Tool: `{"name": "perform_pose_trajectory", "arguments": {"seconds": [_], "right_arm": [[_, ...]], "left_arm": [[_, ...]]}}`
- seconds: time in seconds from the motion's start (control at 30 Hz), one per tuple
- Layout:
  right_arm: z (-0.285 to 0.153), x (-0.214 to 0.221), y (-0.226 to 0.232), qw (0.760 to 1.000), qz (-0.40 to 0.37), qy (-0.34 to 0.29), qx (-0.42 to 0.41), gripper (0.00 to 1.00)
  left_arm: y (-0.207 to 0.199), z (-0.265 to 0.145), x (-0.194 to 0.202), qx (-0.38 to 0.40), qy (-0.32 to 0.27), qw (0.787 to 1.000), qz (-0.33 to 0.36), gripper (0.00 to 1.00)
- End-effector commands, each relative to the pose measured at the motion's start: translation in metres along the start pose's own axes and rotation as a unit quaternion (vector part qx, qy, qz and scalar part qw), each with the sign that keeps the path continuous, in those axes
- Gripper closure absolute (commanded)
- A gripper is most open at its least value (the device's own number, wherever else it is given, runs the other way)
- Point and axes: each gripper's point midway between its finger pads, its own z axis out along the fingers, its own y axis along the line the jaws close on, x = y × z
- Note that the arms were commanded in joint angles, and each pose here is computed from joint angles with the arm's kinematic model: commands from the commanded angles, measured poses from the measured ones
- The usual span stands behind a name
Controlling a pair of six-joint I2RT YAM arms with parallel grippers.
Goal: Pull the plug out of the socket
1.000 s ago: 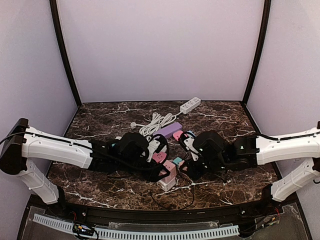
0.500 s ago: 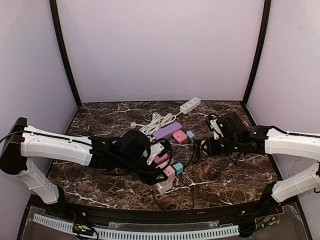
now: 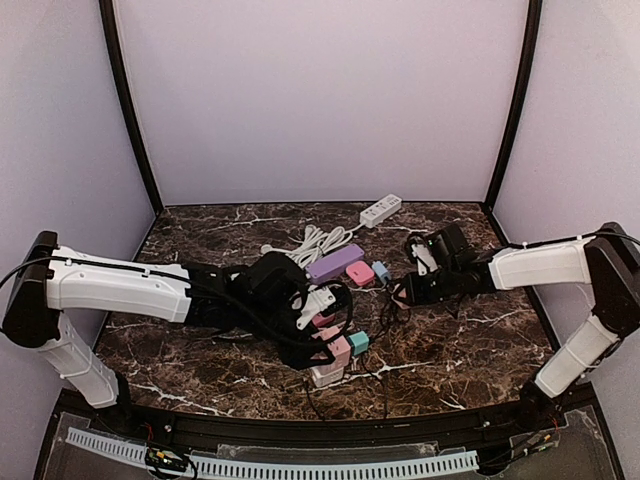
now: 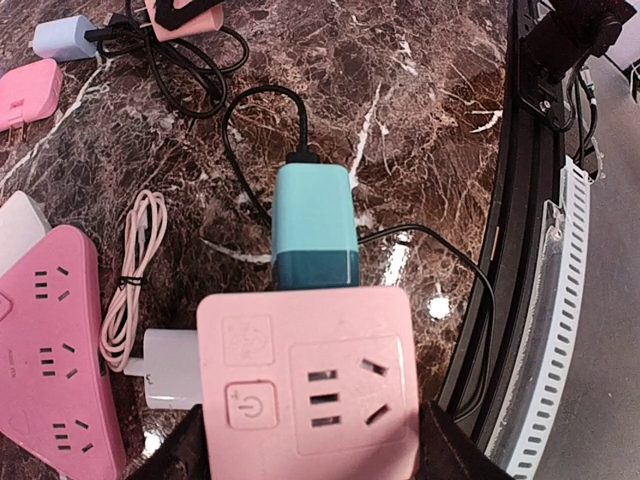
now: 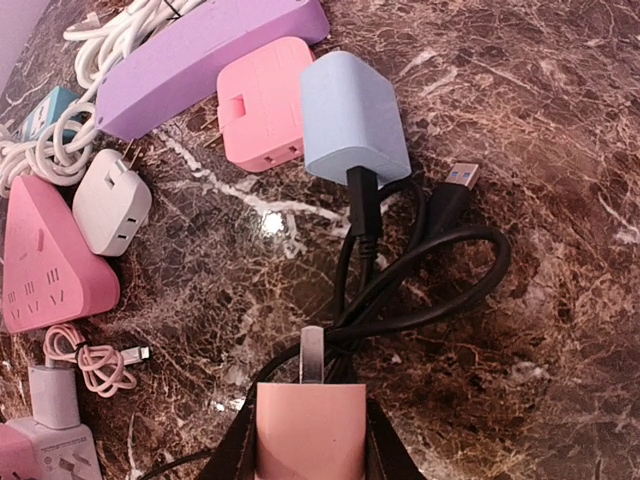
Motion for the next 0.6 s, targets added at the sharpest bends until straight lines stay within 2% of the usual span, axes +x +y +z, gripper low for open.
{"name": "perform_pose_trajectory", "arguments": {"seconds": [0.0,0.07,0.17,0.3,0.47,0.57], "right_arm": [[0.006,-0.022,0.01,0.999,-0.005,-0.02,-0.028,0.89],[0.009,-0.021,0.009,0.999,-0.004,-0.017,-0.028,0.74],[0.01,-0.02,0.007,1.0,-0.005,-0.015,-0.024,0.57],[0.005,-0.02,0.005,1.0,-0.004,-0.019,-0.019,0.36],[-0.009,-0.023,0.003,0.999,-0.01,-0.032,-0.008,0.18],[-0.018,-0.024,-0.001,0.999,-0.016,-0.039,0.007,0.1]], "left_arm": [[0.005,0.008,0.034,-0.001,0.068,0.998,-0.013,0.72],[0.006,0.007,0.032,-0.004,0.065,0.998,-0.019,0.64],[0.006,0.006,0.03,-0.005,0.057,0.998,-0.025,0.45],[0.004,0.002,0.023,-0.001,0.042,0.999,-0.028,0.26],[0.004,-0.007,0.009,-0.007,0.022,0.999,-0.023,0.06],[0.007,-0.012,0.003,-0.017,0.024,0.999,-0.018,0.02]]}}
